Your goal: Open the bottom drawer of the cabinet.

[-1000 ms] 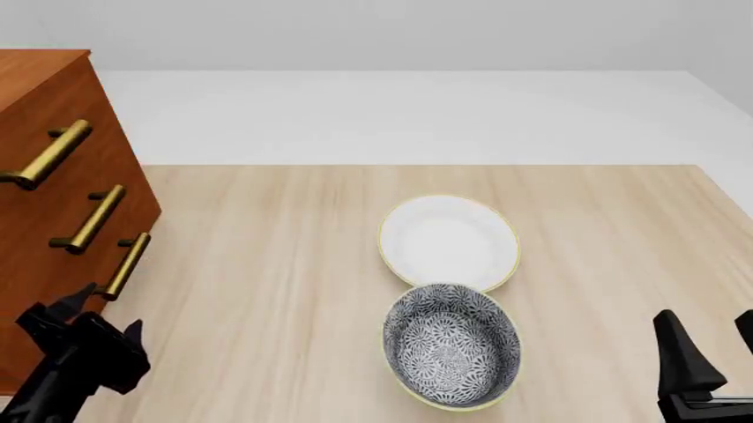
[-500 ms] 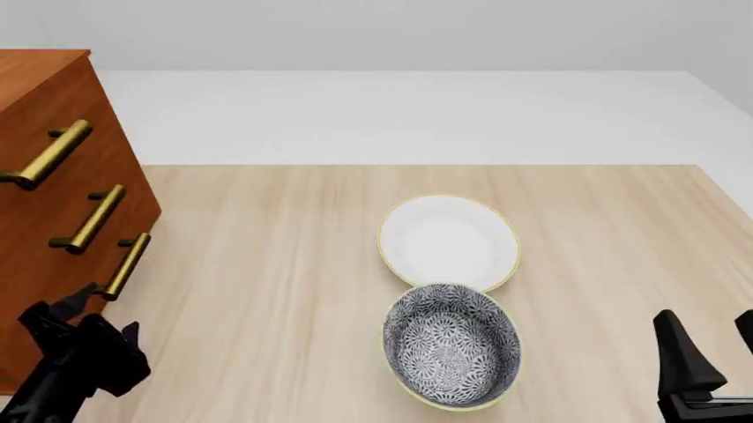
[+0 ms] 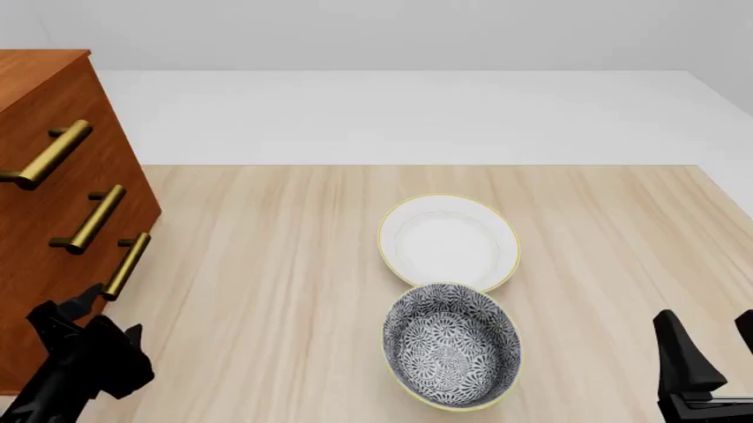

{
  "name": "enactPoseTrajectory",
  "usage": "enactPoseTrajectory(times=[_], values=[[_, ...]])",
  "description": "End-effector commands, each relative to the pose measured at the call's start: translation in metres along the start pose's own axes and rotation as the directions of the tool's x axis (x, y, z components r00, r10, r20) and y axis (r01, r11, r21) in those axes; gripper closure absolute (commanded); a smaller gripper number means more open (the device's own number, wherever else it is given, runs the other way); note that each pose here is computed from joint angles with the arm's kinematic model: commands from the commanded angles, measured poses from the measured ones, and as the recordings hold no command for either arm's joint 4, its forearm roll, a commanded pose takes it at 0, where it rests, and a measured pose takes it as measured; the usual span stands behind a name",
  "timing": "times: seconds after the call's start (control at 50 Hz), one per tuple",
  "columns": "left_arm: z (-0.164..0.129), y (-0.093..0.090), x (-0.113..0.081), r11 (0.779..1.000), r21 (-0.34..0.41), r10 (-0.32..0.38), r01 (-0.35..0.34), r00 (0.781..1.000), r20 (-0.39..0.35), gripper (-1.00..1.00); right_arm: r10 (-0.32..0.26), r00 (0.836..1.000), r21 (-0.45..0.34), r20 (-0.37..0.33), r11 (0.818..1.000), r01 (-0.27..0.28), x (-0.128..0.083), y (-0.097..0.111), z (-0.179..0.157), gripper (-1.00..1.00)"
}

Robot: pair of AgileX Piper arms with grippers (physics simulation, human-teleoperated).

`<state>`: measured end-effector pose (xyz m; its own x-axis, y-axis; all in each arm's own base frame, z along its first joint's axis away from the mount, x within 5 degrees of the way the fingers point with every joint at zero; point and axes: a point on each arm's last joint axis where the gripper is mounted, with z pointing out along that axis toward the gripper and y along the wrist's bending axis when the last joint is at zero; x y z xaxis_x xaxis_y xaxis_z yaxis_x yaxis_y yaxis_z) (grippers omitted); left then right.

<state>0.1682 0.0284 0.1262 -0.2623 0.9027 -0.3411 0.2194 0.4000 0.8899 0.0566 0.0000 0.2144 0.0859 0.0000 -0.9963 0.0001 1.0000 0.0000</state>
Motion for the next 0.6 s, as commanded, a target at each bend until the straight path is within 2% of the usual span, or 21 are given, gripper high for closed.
enactPoseTrajectory(times=[0.02, 0.6], values=[[0.0, 0.0, 0.002, 1.0, 0.0, 0.01, -0.01, 1.0, -0.01, -1.0, 0.0, 1.0, 0.0, 0.0, 1.0, 0.0, 0.0, 0.0, 0.0, -1.0], [0.013, 0.002, 0.005, 0.999, -0.002, 0.05, -0.05, 0.998, -0.029, -1.0, 0.0, 1.0, 0.0, 0.0, 1.0, 0.0, 0.0, 0.0, 0.0, -1.0]])
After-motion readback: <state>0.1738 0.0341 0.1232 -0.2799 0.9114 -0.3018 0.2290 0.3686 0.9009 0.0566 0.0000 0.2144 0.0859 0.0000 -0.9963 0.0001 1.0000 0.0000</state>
